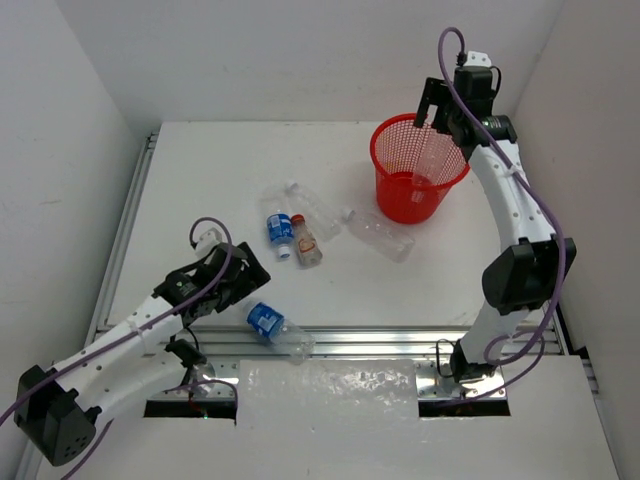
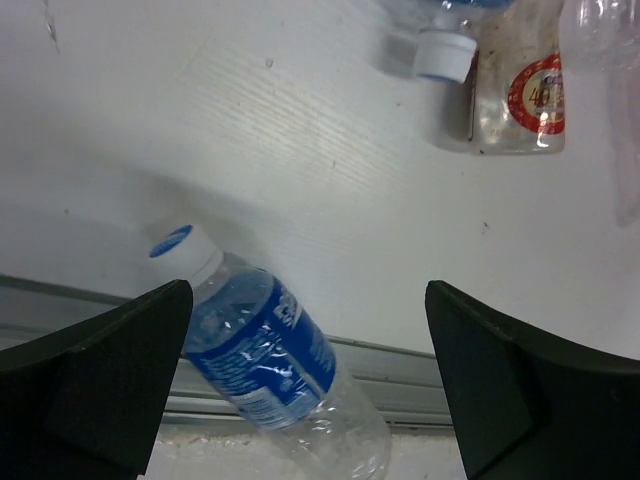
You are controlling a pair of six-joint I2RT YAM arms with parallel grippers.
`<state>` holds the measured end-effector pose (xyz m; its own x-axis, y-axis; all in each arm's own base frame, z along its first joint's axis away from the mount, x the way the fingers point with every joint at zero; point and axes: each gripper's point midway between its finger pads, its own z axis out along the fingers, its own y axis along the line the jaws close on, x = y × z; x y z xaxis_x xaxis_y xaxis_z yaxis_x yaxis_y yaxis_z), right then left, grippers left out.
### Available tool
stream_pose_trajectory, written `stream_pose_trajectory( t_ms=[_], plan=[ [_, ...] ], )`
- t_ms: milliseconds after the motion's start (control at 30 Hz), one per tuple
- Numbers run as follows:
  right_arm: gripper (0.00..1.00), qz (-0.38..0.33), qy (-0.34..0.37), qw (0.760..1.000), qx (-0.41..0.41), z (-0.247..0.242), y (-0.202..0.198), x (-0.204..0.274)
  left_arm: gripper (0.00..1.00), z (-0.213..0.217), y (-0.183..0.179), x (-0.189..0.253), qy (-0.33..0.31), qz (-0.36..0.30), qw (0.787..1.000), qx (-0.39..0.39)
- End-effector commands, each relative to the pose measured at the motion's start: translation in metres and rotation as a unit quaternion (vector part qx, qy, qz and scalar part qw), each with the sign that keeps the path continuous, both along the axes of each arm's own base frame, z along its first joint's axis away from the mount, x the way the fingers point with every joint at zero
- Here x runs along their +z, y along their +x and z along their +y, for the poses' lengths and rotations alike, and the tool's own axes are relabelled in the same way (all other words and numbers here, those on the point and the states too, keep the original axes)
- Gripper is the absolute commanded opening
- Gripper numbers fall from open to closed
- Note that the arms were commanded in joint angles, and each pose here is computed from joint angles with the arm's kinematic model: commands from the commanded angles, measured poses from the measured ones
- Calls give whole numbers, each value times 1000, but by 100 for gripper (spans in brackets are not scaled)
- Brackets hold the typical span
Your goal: Put the plastic bottles in the bin
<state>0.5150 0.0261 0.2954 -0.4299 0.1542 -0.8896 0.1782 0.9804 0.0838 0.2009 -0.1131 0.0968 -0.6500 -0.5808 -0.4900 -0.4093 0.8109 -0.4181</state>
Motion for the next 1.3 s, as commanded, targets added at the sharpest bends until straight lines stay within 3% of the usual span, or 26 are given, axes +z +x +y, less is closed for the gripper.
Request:
stream_pose_trajectory(
  t_ms=[0,200,333,533,667,767,833,1000,1133,1167,1267],
  plan=[
    [99,-83,15,996,16,10,-19,81,100,-16,-1,-1,-43,0,999,21],
    [99,-51,21,997,53,37,-53,79,100,-31,-17,-42,-58,43,997,34],
    [99,-12,41,995,94,63,-75,59,100,-41,-34,-62,-31,80,996,23],
    [99,-7,61,988,142,95,-99,42,100,-40,-32,-61,-2,73,997,19],
    [99,8,64,981,184,116,-114,38,100,-37,-20,-30,29,26,999,7],
    [99,14,62,972,224,137,-132,37,100,-44,-9,-4,76,-10,994,-80],
    [99,23,57,968,242,141,-141,29,100,-57,-14,-4,84,1,986,-145],
    [99,32,39,961,271,136,-167,19,100,-81,-46,2,151,49,941,-299],
    [99,29,33,959,279,131,-180,20,100,-70,-56,17,185,73,947,-251],
    [99,29,30,959,279,130,-182,20,100,-72,-56,26,150,66,967,-198],
    [99,21,24,961,273,124,-187,25,100,-69,-70,34,51,72,993,-81]
  ],
)
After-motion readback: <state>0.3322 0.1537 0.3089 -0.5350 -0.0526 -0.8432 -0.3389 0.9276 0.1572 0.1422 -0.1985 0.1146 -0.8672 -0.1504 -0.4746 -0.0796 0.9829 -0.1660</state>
